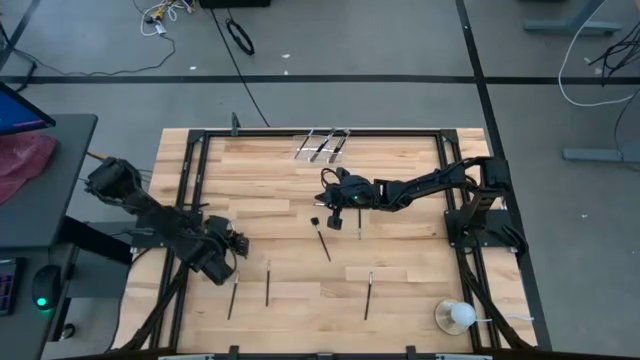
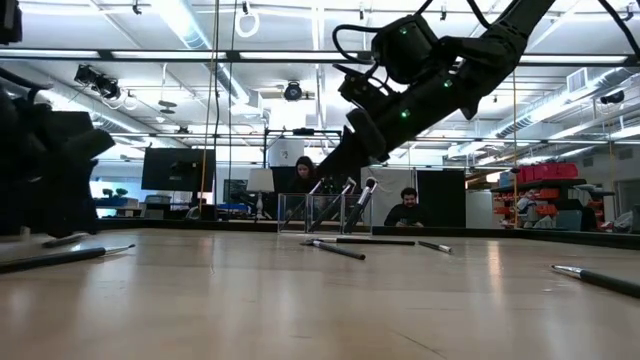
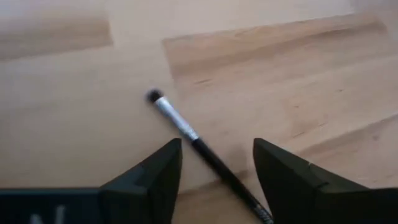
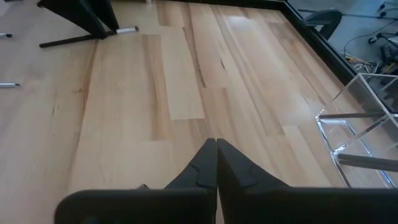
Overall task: Put items in baskets/containers
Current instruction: Put the black eyeshadow brush into the transparent organizer
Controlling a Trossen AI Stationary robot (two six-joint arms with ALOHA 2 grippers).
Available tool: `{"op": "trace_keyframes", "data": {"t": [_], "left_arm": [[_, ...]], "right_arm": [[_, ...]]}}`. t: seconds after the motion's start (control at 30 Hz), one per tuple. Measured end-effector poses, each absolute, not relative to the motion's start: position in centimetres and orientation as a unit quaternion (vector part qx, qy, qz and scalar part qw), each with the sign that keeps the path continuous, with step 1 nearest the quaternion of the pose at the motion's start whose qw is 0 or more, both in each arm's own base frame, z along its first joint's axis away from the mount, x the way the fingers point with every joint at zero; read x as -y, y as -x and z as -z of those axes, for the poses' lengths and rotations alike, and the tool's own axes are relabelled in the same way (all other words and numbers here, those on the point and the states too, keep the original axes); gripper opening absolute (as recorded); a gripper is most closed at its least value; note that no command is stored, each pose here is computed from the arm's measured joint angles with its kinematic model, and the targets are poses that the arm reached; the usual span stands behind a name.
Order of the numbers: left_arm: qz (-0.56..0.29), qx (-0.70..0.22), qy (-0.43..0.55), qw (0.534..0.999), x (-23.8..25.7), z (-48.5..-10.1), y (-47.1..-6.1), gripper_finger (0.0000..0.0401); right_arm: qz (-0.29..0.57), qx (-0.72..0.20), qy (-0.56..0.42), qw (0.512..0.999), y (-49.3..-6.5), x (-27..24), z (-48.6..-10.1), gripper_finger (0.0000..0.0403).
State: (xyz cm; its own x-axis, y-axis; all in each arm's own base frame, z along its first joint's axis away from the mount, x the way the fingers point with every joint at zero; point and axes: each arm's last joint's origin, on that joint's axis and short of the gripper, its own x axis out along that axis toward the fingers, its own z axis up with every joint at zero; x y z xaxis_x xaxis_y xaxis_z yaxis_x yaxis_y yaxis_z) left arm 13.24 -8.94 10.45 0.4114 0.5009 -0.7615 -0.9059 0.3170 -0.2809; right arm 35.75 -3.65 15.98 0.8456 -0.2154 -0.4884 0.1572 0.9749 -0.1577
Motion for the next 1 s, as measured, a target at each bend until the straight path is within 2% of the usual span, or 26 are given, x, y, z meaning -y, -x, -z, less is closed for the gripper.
{"op": "trace_keyframes", "data": {"t": [0.33, 0.63, 0.73, 0.83, 1.0], "left_arm": [[-0.421, -0.266, 0.263, 0.826, 8.4, -9.4, -16.3, 0.0092], [-0.437, -0.24, 0.22, 0.838, 7.8, -7.7, -17.9, 0.0045], [-0.428, -0.241, 0.217, 0.844, 7.9, -8.1, -17.8, 0.0043], [-0.393, -0.243, 0.207, 0.863, 8.8, -8.8, -17.8, 0.0058], [-0.315, -0.236, 0.176, 0.902, 10.7, -9.5, -18.2, 0.013]], "right_arm": [[0.099, -0.257, 0.048, 0.96, -35.8, 3.6, -16.0, 0.0004], [0.099, -0.257, 0.048, 0.96, -35.8, 3.6, -16.0, 0.0004], [0.099, -0.257, 0.048, 0.96, -35.8, 3.6, -16.0, 0.0004], [0.099, -0.258, 0.048, 0.96, -35.8, 3.6, -16.0, 0.0004], [0.099, -0.257, 0.048, 0.96, -35.8, 3.6, -16.0, 0.0004]]}}
